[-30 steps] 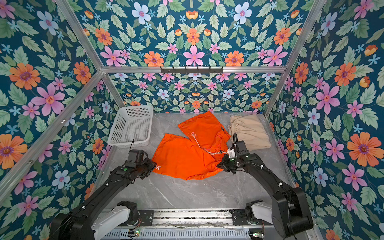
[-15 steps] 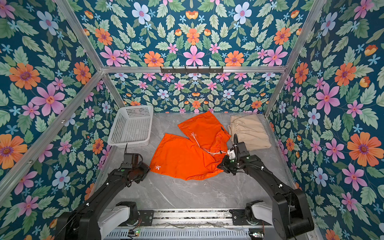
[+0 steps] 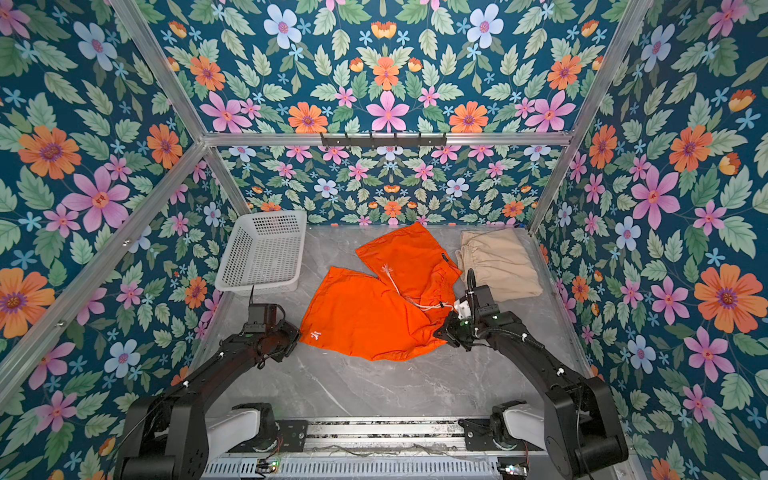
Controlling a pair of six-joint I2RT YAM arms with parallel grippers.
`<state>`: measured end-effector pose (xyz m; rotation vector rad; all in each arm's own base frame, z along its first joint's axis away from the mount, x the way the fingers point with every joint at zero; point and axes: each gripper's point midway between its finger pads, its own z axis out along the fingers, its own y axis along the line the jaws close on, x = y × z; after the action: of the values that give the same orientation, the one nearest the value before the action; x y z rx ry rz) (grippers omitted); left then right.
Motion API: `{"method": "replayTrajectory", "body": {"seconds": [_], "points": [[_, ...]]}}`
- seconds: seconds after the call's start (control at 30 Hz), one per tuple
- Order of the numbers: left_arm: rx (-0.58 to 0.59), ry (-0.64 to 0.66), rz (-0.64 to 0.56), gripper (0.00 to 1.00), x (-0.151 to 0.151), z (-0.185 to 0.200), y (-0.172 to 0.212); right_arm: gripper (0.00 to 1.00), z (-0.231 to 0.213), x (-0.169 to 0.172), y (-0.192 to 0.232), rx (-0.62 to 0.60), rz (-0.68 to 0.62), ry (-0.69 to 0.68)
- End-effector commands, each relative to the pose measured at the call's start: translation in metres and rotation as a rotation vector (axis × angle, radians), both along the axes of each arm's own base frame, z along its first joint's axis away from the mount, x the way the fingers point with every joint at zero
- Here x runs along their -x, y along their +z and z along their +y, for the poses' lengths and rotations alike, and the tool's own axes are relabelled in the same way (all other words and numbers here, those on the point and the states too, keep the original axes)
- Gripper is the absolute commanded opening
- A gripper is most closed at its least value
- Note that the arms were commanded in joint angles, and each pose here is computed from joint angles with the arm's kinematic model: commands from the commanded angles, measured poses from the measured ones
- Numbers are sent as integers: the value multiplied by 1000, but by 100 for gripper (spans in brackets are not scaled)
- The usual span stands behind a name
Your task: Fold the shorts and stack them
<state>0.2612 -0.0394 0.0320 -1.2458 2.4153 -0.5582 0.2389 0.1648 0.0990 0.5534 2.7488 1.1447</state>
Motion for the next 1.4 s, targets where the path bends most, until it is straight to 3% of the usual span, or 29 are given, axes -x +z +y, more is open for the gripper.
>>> {"method": "replayTrajectory", "body": {"seconds": [0.0, 0.37, 0.57, 0.8, 1.0, 1.37], "points": [[-2, 1, -17, 36, -6, 0, 1, 5, 2, -1, 4, -13, -6, 1], [13, 5, 14, 29, -6, -1, -15, 5, 2, -2, 7, -14, -11, 1], [9, 12, 4, 0, -8, 0, -12, 5, 2, -2, 13, -14, -26, 3], [-113, 39, -110, 0, -9, 21, 46, 5, 4, -11, 39, -18, -93, 22], [-134, 81, -154, 0, 18, 30, 73, 5, 20, -35, 54, -54, -126, 89], [-199, 204, -215, 0, 71, 54, 108, 3, 119, -83, 85, -141, -204, 345]]}}
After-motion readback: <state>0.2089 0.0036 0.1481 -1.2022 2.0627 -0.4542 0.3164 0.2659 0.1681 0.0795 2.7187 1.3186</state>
